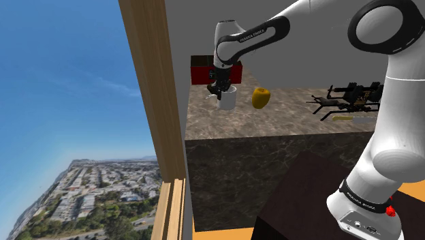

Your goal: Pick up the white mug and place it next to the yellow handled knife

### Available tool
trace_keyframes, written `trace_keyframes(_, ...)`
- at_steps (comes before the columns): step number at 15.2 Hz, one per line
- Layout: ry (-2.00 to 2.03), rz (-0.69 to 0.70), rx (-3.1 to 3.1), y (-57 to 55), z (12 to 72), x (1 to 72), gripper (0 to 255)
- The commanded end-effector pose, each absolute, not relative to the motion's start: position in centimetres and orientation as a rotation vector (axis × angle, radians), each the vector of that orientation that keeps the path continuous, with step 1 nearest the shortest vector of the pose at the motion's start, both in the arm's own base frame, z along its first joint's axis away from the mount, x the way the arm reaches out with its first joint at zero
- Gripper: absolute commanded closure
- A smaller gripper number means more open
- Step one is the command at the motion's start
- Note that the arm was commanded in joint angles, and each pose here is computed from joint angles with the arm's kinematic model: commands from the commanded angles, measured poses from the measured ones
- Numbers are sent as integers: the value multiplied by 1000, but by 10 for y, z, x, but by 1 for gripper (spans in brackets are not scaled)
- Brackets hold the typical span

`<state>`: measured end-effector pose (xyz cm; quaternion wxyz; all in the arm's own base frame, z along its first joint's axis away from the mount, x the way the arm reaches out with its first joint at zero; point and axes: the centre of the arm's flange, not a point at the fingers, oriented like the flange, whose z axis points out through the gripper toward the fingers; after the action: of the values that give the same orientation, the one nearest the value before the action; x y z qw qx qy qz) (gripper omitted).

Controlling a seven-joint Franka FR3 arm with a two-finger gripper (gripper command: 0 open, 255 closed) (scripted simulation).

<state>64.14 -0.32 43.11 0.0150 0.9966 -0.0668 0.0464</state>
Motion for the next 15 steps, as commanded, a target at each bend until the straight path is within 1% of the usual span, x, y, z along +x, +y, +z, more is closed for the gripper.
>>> trace_keyframes(1,-208,144,3101,-3,442,642,255)
trace_keyframes(15,-208,144,3101,-3,516,642,255)
